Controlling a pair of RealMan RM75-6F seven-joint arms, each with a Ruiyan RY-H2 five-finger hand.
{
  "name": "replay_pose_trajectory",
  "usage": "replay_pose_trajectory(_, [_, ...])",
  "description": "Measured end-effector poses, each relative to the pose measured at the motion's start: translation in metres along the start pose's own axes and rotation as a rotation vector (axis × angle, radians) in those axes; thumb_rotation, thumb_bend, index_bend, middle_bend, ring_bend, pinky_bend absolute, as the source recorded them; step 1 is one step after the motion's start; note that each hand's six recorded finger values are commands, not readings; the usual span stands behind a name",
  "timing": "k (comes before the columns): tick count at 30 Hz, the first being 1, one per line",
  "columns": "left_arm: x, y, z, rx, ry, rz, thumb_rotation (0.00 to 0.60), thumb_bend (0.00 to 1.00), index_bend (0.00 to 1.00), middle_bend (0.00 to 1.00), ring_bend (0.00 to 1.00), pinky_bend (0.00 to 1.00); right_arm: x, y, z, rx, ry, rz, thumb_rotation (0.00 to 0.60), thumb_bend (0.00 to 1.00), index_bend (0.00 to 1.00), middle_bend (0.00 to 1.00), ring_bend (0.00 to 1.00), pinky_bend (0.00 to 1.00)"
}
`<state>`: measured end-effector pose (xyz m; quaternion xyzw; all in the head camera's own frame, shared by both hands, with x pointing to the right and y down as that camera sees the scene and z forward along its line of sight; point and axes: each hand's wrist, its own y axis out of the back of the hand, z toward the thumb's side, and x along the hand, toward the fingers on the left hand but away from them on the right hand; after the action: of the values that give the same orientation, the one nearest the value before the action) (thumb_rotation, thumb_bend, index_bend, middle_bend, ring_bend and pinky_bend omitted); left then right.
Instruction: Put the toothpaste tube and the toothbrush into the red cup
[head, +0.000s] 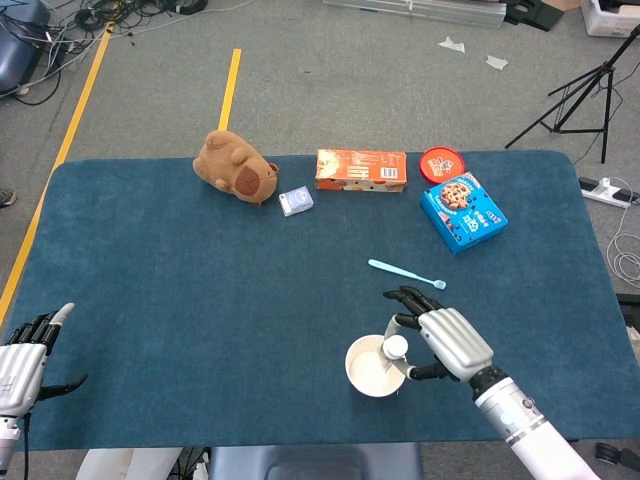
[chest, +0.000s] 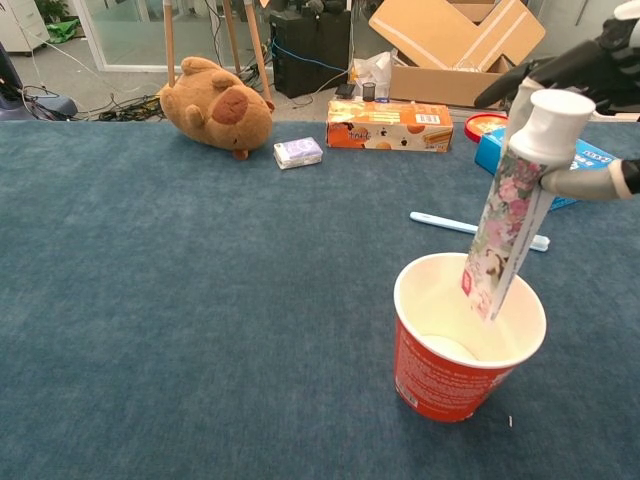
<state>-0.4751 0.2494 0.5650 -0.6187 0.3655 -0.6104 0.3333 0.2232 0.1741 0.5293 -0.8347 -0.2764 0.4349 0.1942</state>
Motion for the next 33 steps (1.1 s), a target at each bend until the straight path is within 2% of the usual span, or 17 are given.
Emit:
replay_pose_trajectory(13, [0.0,0.0,-0.001,-0.004,0.0,-0.003,0.6,0.0,0.04,0.17,0.16,0.22,-0.016,-0.022,0.0,0.096,-0.015,0.062,0.6,0.24,0.67,0.15,0.0,0.19])
replay_pose_trajectory(25, [0.0,0.001,-0.001,-0.005,-0.001,-0.002,0.6,0.0,0.04,0.17,0.16,0.22,-0.027,-0.034,0.013,0.244,-0.008,0.076,0.6,0.25,0.67,0.15,0.0,0.19])
replay_pose_trajectory(33, [0.0,0.002,-0.001,-0.006,0.0,0.002,0.6,0.0,0.04,0.17,0.16,0.22,-0.033,-0.045,0.019,0.293,-0.015,0.095,0.6,0.25,0.67,0.15,0.0,0.19])
